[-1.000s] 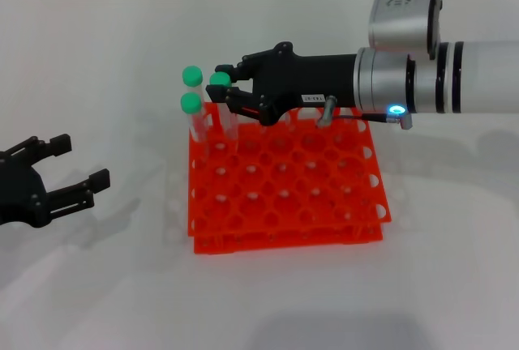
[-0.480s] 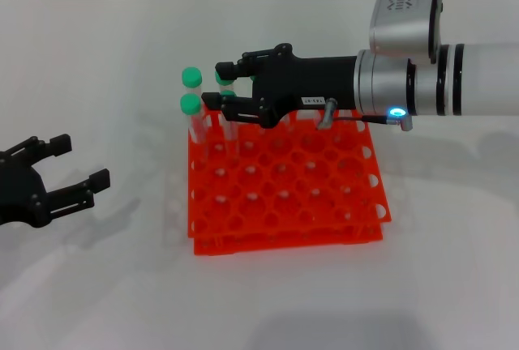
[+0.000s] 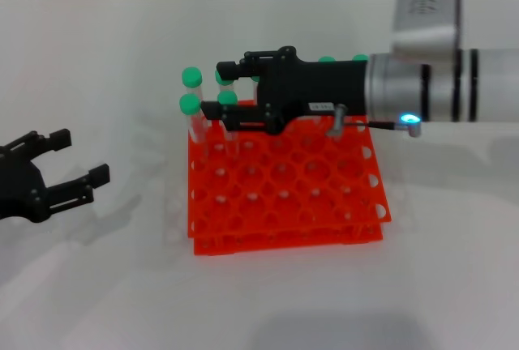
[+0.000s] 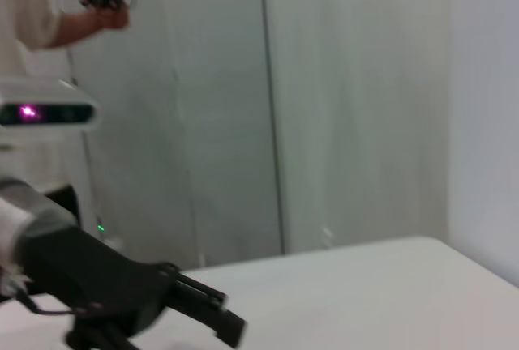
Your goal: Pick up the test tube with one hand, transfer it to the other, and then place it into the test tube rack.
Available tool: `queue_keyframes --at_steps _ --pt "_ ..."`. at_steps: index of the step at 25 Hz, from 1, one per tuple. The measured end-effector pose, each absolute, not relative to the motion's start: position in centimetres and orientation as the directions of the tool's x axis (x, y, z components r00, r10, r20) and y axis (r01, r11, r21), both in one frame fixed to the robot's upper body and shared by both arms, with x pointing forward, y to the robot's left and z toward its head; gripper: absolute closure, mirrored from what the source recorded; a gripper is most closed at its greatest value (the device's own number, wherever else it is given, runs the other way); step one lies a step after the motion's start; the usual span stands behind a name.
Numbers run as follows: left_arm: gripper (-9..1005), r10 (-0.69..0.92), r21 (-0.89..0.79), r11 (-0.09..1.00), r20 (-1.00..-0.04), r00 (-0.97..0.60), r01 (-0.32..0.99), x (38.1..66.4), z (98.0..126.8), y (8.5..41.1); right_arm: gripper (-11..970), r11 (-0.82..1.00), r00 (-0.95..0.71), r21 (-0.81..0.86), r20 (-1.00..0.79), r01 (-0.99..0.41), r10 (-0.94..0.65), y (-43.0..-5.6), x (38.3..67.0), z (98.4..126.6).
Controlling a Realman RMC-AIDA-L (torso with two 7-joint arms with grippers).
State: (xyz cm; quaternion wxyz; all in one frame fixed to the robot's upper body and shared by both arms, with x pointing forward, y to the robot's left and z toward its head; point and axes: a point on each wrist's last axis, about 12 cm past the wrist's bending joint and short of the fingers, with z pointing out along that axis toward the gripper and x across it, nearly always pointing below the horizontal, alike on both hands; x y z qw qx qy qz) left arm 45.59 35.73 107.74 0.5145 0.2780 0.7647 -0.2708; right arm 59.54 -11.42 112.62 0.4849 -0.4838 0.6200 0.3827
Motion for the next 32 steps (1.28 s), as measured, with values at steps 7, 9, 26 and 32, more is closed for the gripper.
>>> queue_keyframes --at_steps 7,9,26,32 --pt "128 0.135 -0.125 0.693 -0.945 -0.299 0.710 45.4 108.2 36.1 351 0.186 -0.034 -0.009 -0.973 -0.983 -0.227 -15.6 58.1 113.4" --pt "128 0.140 -0.120 0.686 -0.946 -0.292 0.718 45.4 108.3 36.0 350 0.185 -0.036 -0.007 -0.973 -0.983 -0.226 -17.6 57.7 113.4" --pt "129 0.215 -0.087 0.579 -0.943 -0.255 0.811 46.0 108.8 35.1 242 0.293 -0.109 0.033 -0.963 -0.956 -0.247 -24.0 55.3 110.8" --pt "130 0.218 -0.111 0.525 -0.941 -0.259 0.844 46.5 108.9 35.0 149 0.275 -0.111 0.029 -0.952 -0.961 -0.286 -24.0 55.0 110.3"
